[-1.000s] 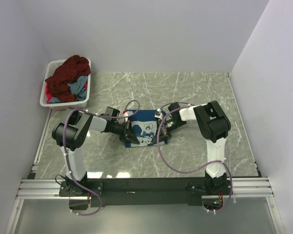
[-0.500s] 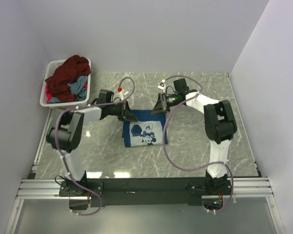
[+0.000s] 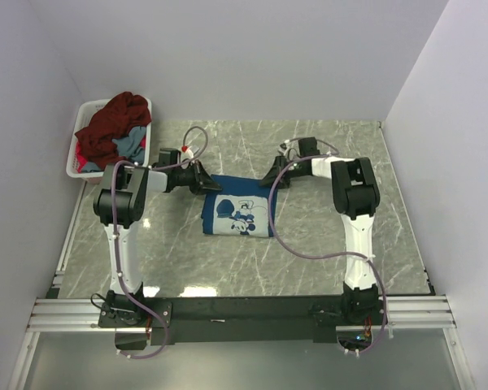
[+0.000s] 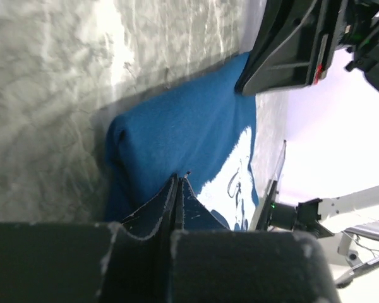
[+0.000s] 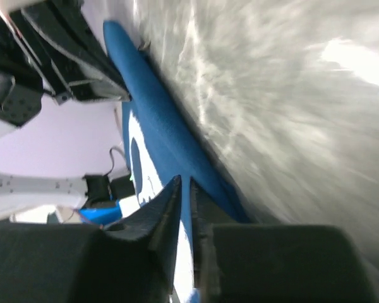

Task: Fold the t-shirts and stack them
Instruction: Fold the tshirt, then neatly place the folded tshirt to the corner

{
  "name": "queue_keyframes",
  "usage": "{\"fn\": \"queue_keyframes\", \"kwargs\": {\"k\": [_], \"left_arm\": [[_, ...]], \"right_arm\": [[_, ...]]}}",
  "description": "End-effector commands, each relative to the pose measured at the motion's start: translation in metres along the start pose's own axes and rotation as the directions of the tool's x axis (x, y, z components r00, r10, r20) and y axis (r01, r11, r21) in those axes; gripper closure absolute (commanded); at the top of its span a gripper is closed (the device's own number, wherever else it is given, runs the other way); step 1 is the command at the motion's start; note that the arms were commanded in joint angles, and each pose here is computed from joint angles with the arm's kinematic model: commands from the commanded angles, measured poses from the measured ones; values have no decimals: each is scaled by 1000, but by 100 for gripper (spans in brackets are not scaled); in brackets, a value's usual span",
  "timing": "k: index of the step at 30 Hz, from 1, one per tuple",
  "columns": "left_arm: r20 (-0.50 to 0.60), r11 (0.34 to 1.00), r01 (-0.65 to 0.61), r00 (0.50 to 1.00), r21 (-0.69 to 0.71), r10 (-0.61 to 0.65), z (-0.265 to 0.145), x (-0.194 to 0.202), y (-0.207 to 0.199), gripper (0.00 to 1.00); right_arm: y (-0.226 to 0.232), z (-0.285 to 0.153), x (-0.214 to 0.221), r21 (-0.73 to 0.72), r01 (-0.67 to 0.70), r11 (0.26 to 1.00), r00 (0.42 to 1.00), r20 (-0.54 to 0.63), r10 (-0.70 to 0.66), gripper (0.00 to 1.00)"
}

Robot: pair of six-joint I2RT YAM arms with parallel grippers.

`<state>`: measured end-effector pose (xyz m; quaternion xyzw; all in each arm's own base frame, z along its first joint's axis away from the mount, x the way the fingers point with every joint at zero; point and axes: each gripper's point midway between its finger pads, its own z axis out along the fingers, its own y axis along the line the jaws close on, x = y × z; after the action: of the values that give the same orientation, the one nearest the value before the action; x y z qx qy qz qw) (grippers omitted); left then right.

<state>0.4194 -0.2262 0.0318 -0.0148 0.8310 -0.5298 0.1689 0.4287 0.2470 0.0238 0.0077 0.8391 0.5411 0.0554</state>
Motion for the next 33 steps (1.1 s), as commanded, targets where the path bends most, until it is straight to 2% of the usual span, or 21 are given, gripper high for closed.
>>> {"fn": "queue_keyframes", "kwargs": {"k": [1,2,3,5,6,7,8,10,11,13,14,16,17,19,20,22,26,29,31,33], "left_arm": [[69,994,-105,992,-3,105,-11,-19,-21,96],[87,988,-153,985,2,152,-22,-23,-44,95],[92,976,-218,972,-4,218,-29,-26,-54,94],[125,939,-341,931,-42,343,-55,-33,-89,91],[145,924,-378,912,-62,383,-66,-37,-101,88],[168,912,-401,896,-88,411,-81,-41,-109,87],[225,877,-465,847,-125,481,-104,-49,-137,84],[228,856,-471,828,-212,512,-135,-46,-139,70],[258,813,-518,774,-267,578,-158,-50,-156,59],[268,802,-492,766,-339,584,-187,-46,-157,47],[287,763,-519,718,-386,634,-205,-43,-173,31],[317,745,-470,698,-474,642,-233,-42,-171,6],[345,727,-466,663,-505,664,-248,-38,-184,1],[373,713,-397,649,-578,663,-264,-36,-179,1],[413,725,-349,641,-594,647,-273,-33,-185,1],[416,723,-262,672,-640,612,-283,-25,-173,1],[420,735,-206,708,-646,568,-285,-7,-162,1],[443,735,-198,687,-649,576,-289,1,-164,1],[445,731,-191,685,-655,577,-289,4,-158,1],[438,725,-188,687,-663,579,-291,6,-157,1]], "right_arm": [[5,-29,-32,88,50,995,992,113,-60,80],[10,-36,-37,106,80,991,987,133,-94,77],[31,-50,-41,114,119,986,978,157,-136,65],[62,-72,-48,161,216,963,948,204,-246,52],[70,-78,-43,176,222,959,946,199,-256,43],[79,-83,-40,185,244,952,939,200,-280,39],[87,-83,-34,201,285,937,929,185,-322,36],[105,-92,-22,275,333,902,906,173,-387,31],[121,-89,-11,299,410,862,873,146,-466,30],[119,-88,1,416,431,801,851,106,-514,30],[125,-89,6,460,469,754,823,84,-563,30],[123,-72,28,536,508,675,800,-2,-600,30],[124,-67,35,555,521,649,790,-26,-612,30],[124,-43,60,552,558,620,781,-95,-617,28],[121,-33,67,565,542,622,793,-100,-601,15],[115,-16,78,637,507,581,801,-97,-591,14],[89,12,98,707,477,523,826,-156,-541,13],[73,26,109,723,475,501,835,-193,-515,10],[64,32,111,722,472,505,846,-209,-491,10],[41,36,114,734,482,479,852,-265,-451,10]]}}
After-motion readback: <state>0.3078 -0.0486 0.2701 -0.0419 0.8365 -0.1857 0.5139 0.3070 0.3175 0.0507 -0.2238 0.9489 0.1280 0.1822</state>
